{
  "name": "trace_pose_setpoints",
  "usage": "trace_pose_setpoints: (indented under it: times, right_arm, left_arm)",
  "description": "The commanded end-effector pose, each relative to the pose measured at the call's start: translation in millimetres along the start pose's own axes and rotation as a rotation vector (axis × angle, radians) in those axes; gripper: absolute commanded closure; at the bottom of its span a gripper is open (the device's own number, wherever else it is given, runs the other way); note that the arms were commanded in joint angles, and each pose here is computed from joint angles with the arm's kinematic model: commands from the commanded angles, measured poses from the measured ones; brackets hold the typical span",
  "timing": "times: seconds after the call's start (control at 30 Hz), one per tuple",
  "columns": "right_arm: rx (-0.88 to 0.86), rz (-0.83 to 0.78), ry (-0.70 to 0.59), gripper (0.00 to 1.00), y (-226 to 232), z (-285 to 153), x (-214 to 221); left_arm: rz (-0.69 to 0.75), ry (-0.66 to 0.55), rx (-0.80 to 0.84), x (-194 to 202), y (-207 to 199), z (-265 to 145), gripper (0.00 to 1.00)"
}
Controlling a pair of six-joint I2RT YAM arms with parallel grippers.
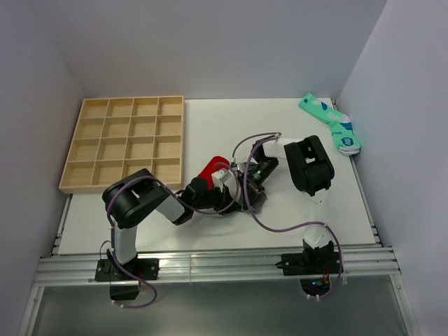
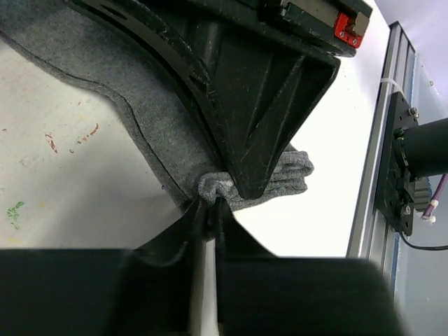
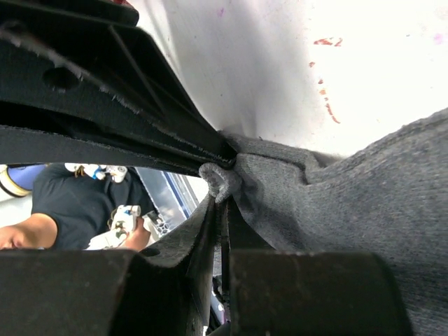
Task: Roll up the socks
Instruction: Roll the sock at the center of the board.
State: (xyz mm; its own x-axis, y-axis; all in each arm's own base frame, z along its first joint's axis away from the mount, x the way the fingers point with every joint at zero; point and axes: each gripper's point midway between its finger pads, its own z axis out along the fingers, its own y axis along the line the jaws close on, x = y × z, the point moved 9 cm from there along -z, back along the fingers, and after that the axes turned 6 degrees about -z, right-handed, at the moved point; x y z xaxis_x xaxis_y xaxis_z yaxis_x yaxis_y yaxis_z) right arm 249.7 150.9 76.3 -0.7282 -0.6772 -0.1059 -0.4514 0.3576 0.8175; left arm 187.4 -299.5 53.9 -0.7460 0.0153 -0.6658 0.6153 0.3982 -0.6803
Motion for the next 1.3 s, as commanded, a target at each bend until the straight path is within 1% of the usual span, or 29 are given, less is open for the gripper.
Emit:
trace_pose_setpoints:
  times: [0.0, 0.03, 0.07, 0.13, 0.17, 0.23, 0.27, 0.33, 0.37, 0.43, 0.47, 0.57, 0.67, 0.73, 0.83, 0.9, 0.93, 0.97, 1.03, 1.17, 1.27]
  right_arm:
    - [0.025, -0.011, -0.014, 0.9, 0, -6, -3]
    - [0.042, -0.025, -0.023, 0.89, -1, -6, -4]
    - [0.053, -0.013, -0.024, 0.84, -2, -5, -3]
    - [0.095, -0.039, -0.038, 0.78, -1, -9, -5]
    - [0.108, -0.038, -0.038, 0.72, 0, -10, -5]
    - [0.135, -0.063, -0.052, 0.65, 4, -15, -7]
    - [0.145, -0.068, -0.06, 0.58, 5, -17, -8]
    - [0.169, -0.095, -0.079, 0.52, 11, -22, -11]
    - [0.18, -0.099, -0.083, 0.47, 12, -24, -11]
    - [0.194, -0.115, -0.092, 0.43, 17, -29, -13]
    - [0.205, -0.123, -0.098, 0.41, 18, -32, -14]
    - [0.229, -0.136, -0.122, 0.38, 23, -40, -16]
    - [0.274, -0.136, -0.161, 0.38, 23, -48, -19]
    - [0.336, -0.14, -0.19, 0.38, 21, -55, -23]
    - [0.42, -0.109, -0.222, 0.42, 14, -60, -29]
    - [0.442, -0.072, -0.215, 0.46, 7, -57, -32]
    - [0.47, -0.066, -0.21, 0.49, 2, -58, -34]
    - [0.482, -0.052, -0.206, 0.54, -1, -56, -36]
    - [0.53, -0.043, -0.195, 0.59, -11, -54, -39]
    - [0.579, -0.015, -0.164, 0.63, -23, -46, -46]
    - [0.597, -0.027, -0.146, 0.64, -25, -38, -53]
  left_arm:
    - [0.016, -0.018, -0.014, -7, -5, 5, 0.93]
    - [0.015, -0.017, -0.022, -7, -5, 5, 0.98]
    - [0.009, -0.007, -0.036, -5, -5, 4, 1.0]
    - [0.012, -0.016, -0.053, -7, -9, 4, 1.0]
    - [0.007, -0.002, -0.075, -4, -8, 3, 1.0]
    - [0.013, -0.014, -0.092, -6, -11, 3, 1.0]
    - [0.007, -0.013, -0.105, -5, -11, 3, 1.0]
    - [0.005, -0.015, -0.123, -5, -13, 3, 1.0]
    - [-0.001, -0.02, -0.137, -5, -13, 2, 1.0]
    - [-0.009, -0.015, -0.163, -5, -13, 2, 1.0]
    - [-0.017, -0.033, -0.195, -6, -12, 1, 0.99]
    - [-0.029, -0.049, -0.244, -7, -13, -2, 1.0]
    - [-0.035, -0.052, -0.263, -7, -16, -6, 1.0]
    - [-0.03, -0.067, -0.271, -11, -20, -7, 1.0]
    - [-0.024, -0.065, -0.27, -12, -25, -7, 1.0]
    - [-0.02, -0.068, -0.27, -14, -27, -6, 1.0]
    - [-0.018, -0.07, -0.27, -14, -28, -5, 1.0]
    - [-0.018, -0.07, -0.275, -14, -28, -4, 1.0]
    - [-0.016, -0.072, -0.271, -15, -31, -3, 1.0]
    - [-0.003, -0.077, -0.266, -19, -38, -1, 1.0]
    - [0.011, -0.072, -0.27, -21, -44, 1, 1.0]
